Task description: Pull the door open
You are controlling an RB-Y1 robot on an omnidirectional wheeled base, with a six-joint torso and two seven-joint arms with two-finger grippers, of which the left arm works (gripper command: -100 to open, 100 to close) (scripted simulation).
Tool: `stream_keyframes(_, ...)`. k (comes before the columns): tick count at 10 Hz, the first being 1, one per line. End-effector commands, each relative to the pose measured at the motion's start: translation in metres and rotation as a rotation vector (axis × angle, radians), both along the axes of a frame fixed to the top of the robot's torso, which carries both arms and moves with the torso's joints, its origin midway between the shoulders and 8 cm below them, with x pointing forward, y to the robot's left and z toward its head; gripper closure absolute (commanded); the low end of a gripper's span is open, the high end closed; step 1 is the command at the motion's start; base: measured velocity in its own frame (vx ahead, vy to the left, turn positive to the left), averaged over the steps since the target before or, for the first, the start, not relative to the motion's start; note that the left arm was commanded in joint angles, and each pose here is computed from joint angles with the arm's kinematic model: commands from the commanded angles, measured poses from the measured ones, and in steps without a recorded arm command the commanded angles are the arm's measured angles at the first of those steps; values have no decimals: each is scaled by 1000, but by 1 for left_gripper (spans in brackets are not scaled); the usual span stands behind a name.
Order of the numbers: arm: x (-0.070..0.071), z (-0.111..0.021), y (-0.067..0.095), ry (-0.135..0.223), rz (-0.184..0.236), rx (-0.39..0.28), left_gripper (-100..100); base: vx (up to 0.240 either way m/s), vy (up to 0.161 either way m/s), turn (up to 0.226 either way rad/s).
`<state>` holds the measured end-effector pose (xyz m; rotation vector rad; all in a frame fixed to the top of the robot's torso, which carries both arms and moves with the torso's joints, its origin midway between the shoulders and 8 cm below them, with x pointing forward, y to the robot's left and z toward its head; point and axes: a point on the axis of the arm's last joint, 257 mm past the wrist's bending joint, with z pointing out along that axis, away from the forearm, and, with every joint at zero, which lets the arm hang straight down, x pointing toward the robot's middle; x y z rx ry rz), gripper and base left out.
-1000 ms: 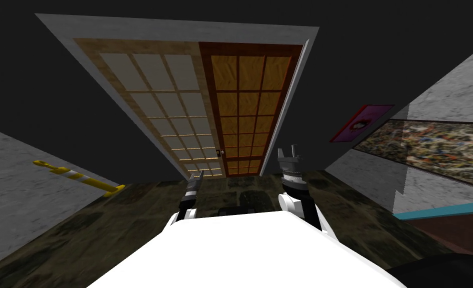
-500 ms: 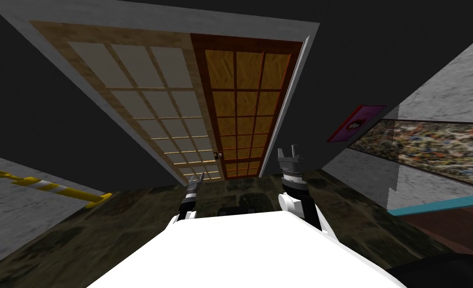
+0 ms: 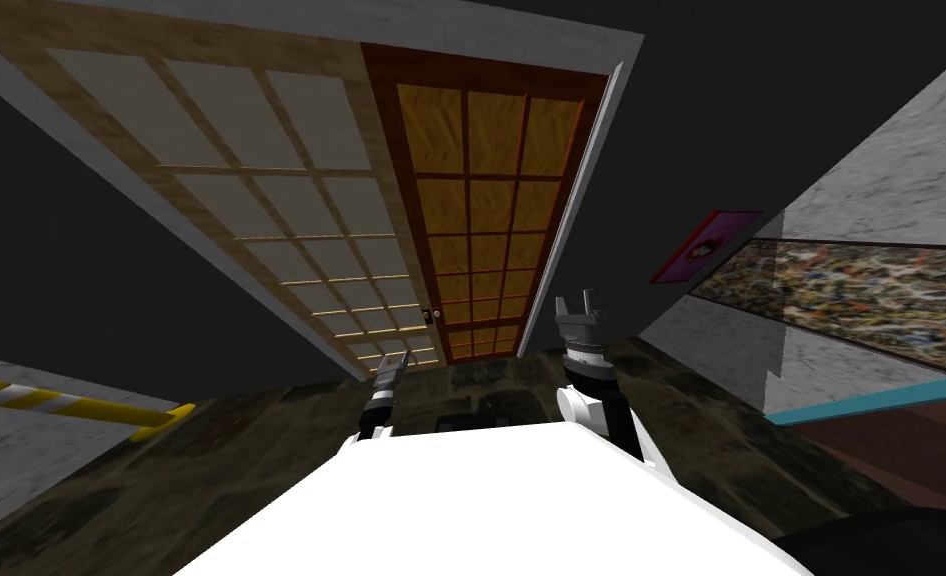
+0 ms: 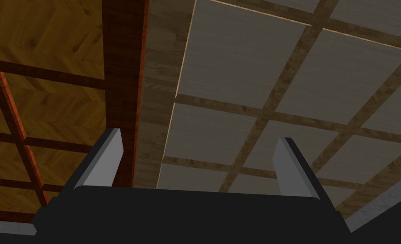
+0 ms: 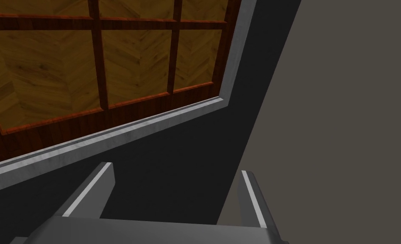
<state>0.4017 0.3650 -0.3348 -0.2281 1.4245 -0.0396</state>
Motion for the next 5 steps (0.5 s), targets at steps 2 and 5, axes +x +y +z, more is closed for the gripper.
stream_keyframes(2, -2, -17, 1, 43, 15, 48, -100, 104, 11, -72)
stream_keyframes(5, -5, -31, 1, 75, 24, 81, -100, 121, 19, -64)
